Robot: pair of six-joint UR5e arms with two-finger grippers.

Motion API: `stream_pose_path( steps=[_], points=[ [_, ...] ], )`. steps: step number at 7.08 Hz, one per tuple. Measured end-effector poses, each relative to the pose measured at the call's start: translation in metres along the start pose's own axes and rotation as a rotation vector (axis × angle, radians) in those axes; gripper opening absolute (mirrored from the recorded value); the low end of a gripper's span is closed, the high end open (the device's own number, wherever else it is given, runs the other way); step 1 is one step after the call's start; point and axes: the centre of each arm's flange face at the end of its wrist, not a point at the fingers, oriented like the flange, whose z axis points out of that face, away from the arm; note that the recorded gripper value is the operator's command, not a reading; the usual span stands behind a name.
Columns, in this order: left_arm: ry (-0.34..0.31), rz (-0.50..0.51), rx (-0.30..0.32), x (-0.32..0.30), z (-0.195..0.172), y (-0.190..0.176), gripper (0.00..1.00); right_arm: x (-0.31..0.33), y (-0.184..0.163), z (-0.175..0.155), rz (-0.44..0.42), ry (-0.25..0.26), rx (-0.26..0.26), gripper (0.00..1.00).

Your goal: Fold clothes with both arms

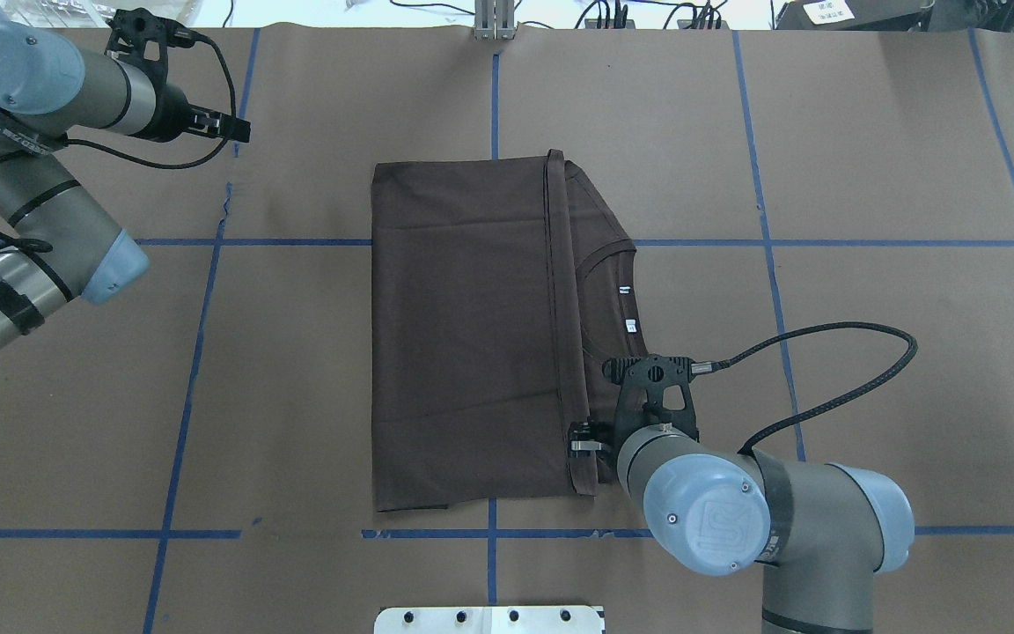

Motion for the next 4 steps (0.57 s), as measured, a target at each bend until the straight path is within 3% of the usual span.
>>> stream_pose_path(
  steps=[1,4],
  points=[
    [0.0,-0.003,-0.001,0.0,0.0,0.0,1.0,-0.01,0.019,-0.003,-0.069,-0.007,0.014,0.79],
    [-0.001,-0.005,-0.003,-0.001,0.001,0.001,1.0,-0.023,0.044,-0.007,-0.305,-0.002,0.051,0.55]
  ],
)
